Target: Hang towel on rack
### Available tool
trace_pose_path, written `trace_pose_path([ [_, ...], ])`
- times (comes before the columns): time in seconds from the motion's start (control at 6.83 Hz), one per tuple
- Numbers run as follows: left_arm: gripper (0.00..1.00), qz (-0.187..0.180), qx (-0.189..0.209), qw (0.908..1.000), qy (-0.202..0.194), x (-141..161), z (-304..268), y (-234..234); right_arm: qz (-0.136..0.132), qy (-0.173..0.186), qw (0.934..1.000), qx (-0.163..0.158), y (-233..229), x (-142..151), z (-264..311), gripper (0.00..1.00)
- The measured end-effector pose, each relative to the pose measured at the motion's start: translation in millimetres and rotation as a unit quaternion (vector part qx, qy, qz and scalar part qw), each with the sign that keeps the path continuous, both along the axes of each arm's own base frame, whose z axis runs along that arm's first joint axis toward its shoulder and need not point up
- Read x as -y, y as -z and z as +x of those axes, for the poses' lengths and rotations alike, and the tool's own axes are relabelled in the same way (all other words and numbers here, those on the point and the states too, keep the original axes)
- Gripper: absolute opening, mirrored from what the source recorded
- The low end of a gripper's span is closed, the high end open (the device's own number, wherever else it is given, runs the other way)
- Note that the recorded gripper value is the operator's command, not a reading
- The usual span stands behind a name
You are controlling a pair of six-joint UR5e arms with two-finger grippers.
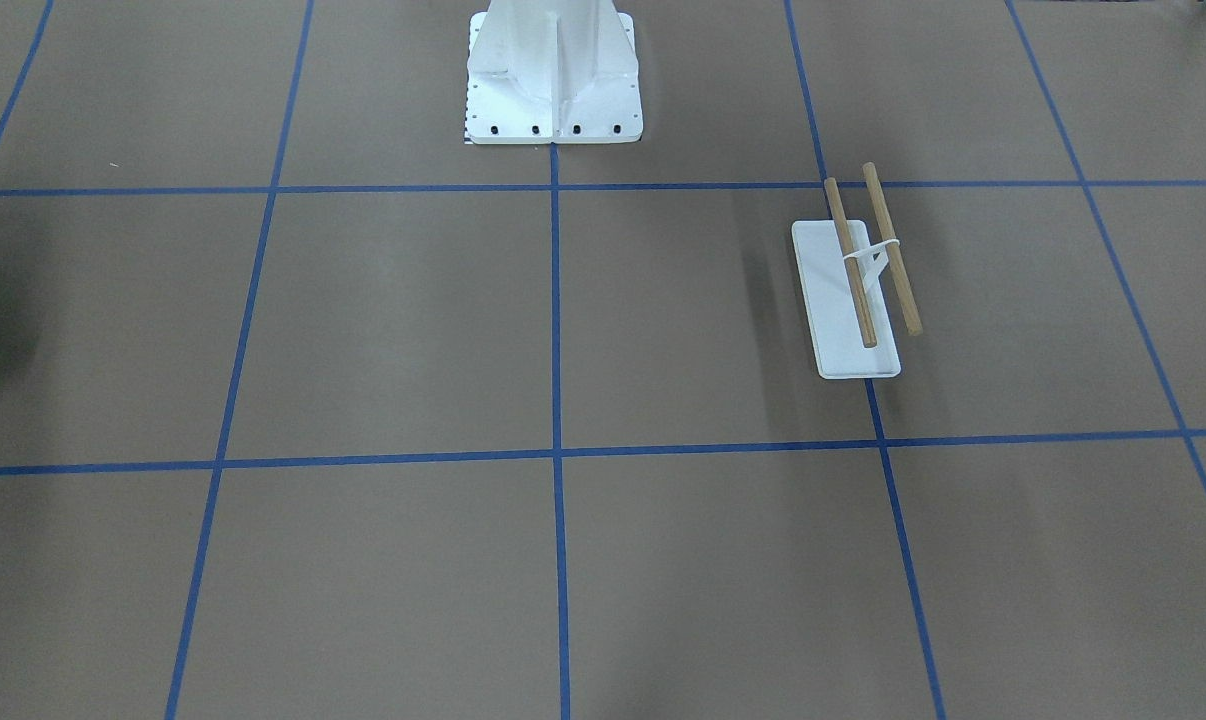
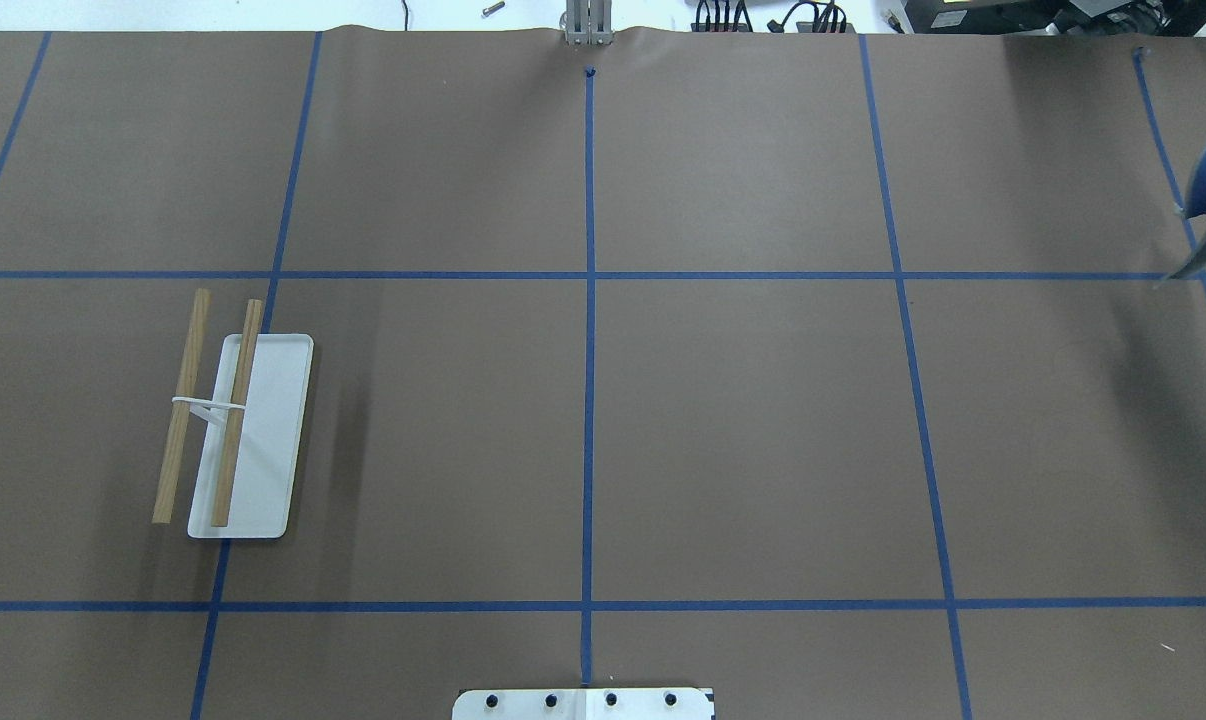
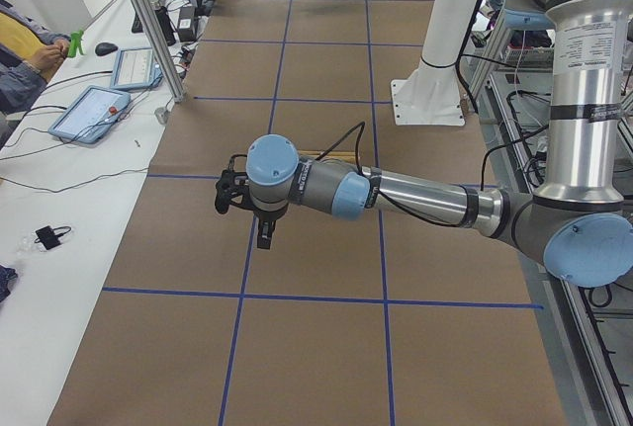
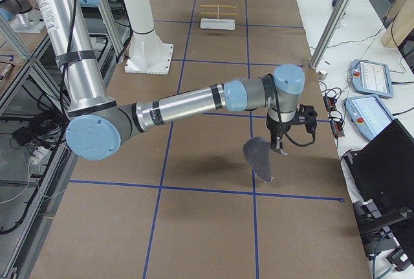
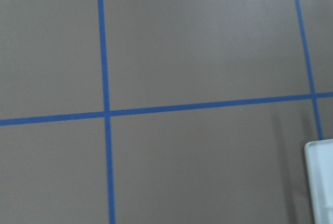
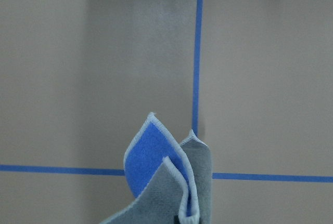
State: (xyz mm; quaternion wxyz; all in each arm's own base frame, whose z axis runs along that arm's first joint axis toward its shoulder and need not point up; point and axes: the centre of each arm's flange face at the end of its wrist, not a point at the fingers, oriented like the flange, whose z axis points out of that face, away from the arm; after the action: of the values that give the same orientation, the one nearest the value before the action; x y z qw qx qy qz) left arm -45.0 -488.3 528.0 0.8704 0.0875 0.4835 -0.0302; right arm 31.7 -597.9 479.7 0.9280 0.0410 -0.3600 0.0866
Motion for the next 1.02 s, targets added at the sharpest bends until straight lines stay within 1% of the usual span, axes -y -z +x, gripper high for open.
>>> trace_pose_path([
  [0.15, 0.98, -0.024, -0.024, 0.9992, 0.021, 13, 18, 23, -0.033, -0.061, 0.9975, 0.009, 48, -7, -35, 0.0],
  [0.29, 0.98, -0.051, -0.048, 0.9966, 0.043, 29, 41, 52, -0.066, -0.123, 0.9899, 0.025, 94, -13, -72, 0.0],
  [0.44, 0.98, -0.079, -0.071, 0.9925, 0.06, 48, 66, 88, -0.099, -0.175, 0.9783, 0.049, 134, -18, -104, 0.0],
  [0.59, 0.98, -0.104, -0.091, 0.988, 0.068, 66, 92, 124, -0.117, -0.202, 0.9696, 0.073, 169, -26, -131, 0.0],
  [0.73, 0.98, -0.123, -0.107, 0.9841, 0.069, 82, 119, 159, -0.114, -0.197, 0.9694, 0.092, 199, -40, -158, 0.0],
  [0.88, 0.98, -0.138, -0.118, 0.9813, 0.063, 93, 148, 190, -0.099, -0.172, 0.9739, 0.11, 230, -56, -186, 0.0],
  [1.02, 0.98, -0.145, -0.126, 0.9798, 0.056, 97, 172, 215, -0.083, -0.147, 0.9772, 0.128, 262, -69, -213, 0.0],
])
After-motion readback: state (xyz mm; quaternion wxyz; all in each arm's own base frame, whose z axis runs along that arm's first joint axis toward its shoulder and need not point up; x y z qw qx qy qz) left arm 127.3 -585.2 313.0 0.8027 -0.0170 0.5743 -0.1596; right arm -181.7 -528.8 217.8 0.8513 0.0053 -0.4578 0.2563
